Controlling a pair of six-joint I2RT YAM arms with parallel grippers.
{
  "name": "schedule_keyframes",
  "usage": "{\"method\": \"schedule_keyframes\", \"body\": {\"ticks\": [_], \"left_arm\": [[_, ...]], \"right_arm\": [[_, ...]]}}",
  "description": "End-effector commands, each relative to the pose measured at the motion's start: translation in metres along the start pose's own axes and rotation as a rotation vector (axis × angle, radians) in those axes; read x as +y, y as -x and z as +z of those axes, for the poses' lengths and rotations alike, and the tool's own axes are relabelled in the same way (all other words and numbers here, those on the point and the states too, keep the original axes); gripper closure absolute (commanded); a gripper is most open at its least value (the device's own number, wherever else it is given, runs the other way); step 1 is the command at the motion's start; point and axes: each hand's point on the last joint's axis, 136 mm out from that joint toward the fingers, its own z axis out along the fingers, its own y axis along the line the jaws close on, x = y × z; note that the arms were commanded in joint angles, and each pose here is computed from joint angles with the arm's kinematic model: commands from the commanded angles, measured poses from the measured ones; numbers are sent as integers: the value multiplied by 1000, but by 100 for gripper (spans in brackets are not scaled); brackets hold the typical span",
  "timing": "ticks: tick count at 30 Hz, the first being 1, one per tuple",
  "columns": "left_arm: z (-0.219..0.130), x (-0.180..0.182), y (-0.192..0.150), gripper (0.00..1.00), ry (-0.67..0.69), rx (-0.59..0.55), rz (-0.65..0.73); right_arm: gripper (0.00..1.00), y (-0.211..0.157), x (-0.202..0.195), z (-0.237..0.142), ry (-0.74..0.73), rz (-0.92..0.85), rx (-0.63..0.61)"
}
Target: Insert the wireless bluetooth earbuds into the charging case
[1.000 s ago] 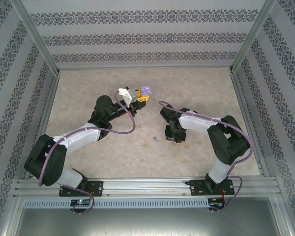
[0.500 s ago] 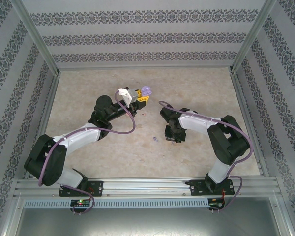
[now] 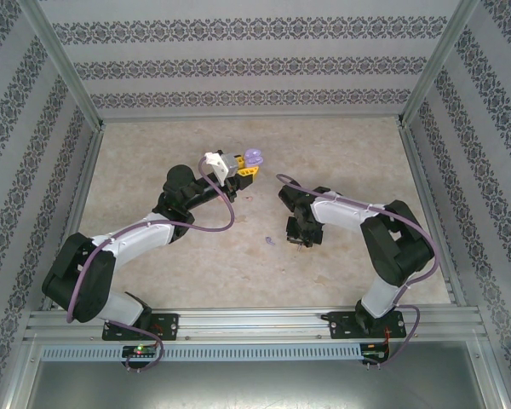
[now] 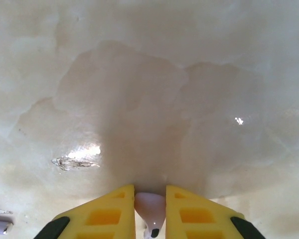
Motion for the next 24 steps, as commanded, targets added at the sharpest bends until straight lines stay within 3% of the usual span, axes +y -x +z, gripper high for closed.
{"method": "schedule_keyframes", "body": {"ticks": [1,10,17,24], "left_arm": [[1,2,25,100,-19,-67,25],[-4,-1,34,100,-20,-71,50],[-10,-7,41,100,-34,-78,77],[-12,-13,42,100,-64,-83,81]], "right_arm": [[84,10,8,-5,60,-26,-64],[83,52,33,-99,238,-127,-356],[82,82,62,-220,436,-220,-632],[80,88,82,-329,609,-300,-842]]}}
